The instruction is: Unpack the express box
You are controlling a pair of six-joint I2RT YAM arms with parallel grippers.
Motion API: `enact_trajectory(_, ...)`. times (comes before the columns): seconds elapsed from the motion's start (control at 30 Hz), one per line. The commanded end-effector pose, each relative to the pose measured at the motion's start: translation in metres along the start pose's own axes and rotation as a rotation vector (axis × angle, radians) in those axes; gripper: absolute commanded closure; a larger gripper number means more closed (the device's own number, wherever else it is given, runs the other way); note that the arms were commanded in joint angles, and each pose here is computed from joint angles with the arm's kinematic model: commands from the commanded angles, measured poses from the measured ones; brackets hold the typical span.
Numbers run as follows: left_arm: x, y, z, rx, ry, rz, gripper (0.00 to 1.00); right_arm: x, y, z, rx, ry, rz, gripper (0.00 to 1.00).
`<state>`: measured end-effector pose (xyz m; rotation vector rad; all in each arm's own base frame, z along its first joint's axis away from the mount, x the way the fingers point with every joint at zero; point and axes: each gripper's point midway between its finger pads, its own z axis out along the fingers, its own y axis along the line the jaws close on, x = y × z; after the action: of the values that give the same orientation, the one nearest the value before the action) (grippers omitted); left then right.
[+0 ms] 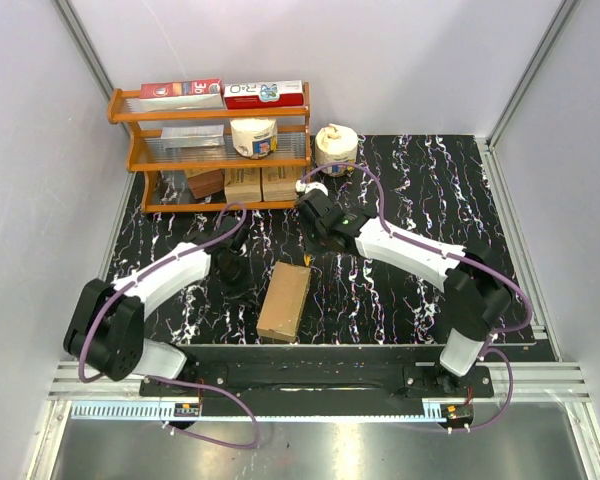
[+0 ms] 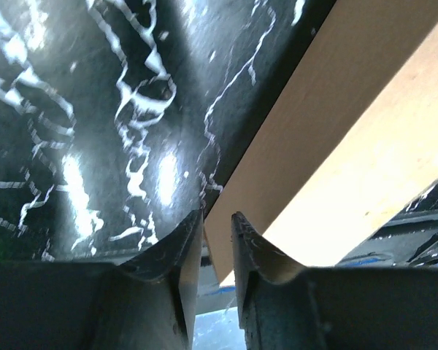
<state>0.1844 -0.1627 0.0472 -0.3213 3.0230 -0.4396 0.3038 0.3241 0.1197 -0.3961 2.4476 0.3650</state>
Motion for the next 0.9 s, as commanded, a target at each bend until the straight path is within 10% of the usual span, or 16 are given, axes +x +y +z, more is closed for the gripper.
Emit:
enact_trajectory(0.0,0.020,0.018,-0.036,-0.057,0.003,0.034,0.72,-0.011,-0.001,-0.009,0.019,-0.046,0.037,1.00)
enact_trajectory(0.43,0.099,0.008,-0.030,0.087,0.198,0.186,1.00,-0.030,0.007,0.013,0.029,-0.066,-0.009,1.00)
enact_trajectory(0.87,0.082,-0.020,0.005,0.084,0.157,0.191,1.00,-0.012,0.009,0.017,0.001,-0.023,0.013,1.00)
